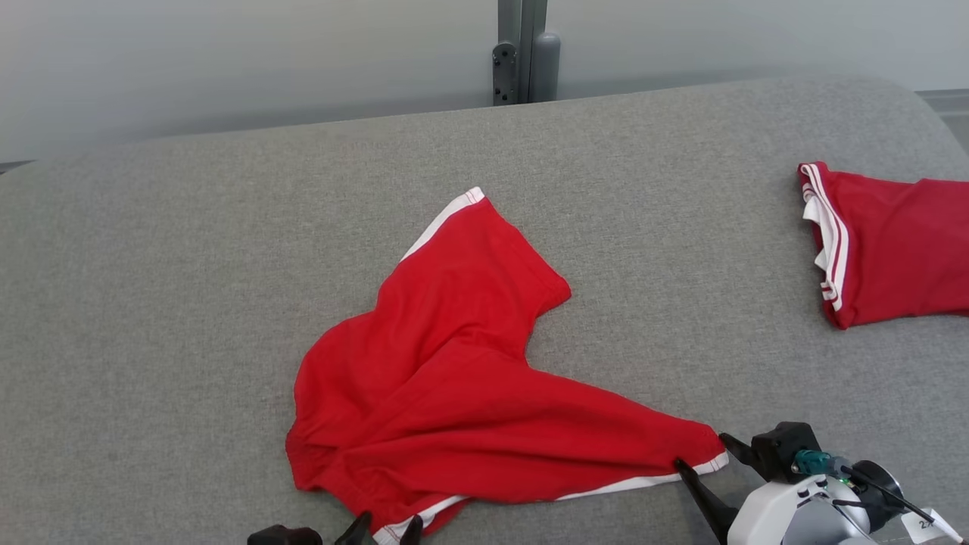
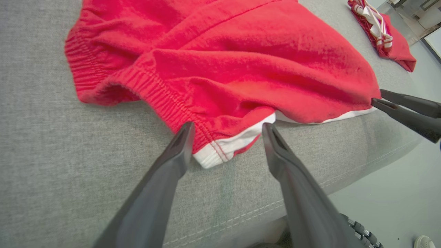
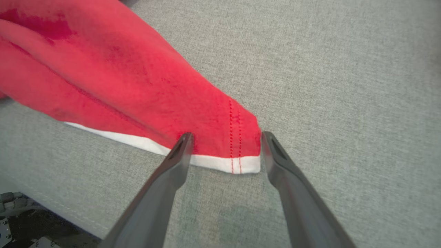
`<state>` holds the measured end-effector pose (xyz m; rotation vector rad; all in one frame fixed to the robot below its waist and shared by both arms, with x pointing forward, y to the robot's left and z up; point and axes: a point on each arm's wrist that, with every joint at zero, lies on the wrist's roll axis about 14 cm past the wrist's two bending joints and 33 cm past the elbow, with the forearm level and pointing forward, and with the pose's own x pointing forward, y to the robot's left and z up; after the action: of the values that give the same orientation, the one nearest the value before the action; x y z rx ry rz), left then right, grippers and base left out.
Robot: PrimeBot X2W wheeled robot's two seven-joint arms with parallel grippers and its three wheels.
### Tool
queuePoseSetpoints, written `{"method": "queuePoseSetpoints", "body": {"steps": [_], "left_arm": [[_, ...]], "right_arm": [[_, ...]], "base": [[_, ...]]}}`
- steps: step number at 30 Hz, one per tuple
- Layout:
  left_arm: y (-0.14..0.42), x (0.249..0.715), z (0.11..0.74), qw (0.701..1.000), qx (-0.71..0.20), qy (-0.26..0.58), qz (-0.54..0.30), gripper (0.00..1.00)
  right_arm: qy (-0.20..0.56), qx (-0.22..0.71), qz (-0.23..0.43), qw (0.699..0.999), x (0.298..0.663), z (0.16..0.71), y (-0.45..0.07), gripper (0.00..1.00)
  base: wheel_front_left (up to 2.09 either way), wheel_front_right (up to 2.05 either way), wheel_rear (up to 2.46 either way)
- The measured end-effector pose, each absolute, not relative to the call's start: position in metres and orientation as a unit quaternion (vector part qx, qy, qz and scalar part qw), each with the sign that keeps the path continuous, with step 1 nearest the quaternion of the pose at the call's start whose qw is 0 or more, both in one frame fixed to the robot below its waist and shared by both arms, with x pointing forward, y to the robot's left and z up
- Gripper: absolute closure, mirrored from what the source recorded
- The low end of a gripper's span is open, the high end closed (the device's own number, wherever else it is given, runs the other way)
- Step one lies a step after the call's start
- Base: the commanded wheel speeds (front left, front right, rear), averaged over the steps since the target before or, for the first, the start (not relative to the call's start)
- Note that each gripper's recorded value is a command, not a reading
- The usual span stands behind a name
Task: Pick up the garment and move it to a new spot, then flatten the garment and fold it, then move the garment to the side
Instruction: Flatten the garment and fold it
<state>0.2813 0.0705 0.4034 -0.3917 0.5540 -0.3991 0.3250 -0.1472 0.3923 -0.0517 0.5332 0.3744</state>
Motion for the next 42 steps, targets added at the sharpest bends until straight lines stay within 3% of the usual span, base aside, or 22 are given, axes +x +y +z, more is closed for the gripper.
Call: {"method": "queuePoseSetpoints", "body": {"steps": [30,31,33,34,39,42], "left_arm": [[0.065,0.271,0.378,0.900,-0.192,0.342,-0.187,0.00],[0.064,0.273,0.378,0.900,-0.194,0.341,-0.188,0.05],[0.064,0.278,0.379,0.903,-0.194,0.333,-0.190,0.63],[0.064,0.281,0.380,0.906,-0.193,0.327,-0.189,1.00],[0.062,0.288,0.389,0.909,-0.199,0.306,-0.198,1.00],[0.062,0.296,0.406,0.913,-0.210,0.282,-0.206,1.00]], "right_arm": [[0.299,-0.012,0.187,0.936,0.322,0.372,-0.148,0.00],[0.299,-0.011,0.190,0.935,0.323,0.372,-0.146,0.43],[0.302,-0.002,0.195,0.933,0.324,0.371,-0.142,1.00],[0.306,0.000,0.200,0.931,0.323,0.370,-0.138,1.00],[0.298,0.034,0.203,0.932,0.325,0.377,-0.134,1.00],[0.256,0.085,0.201,0.942,0.338,0.406,-0.130,1.00]], "base": [[0.00,0.00,0.00],[0.00,0.00,0.00],[0.00,0.00,0.00],[0.00,0.00,0.00],[0.00,0.00,0.00],[0.00,0.00,0.00]]}}
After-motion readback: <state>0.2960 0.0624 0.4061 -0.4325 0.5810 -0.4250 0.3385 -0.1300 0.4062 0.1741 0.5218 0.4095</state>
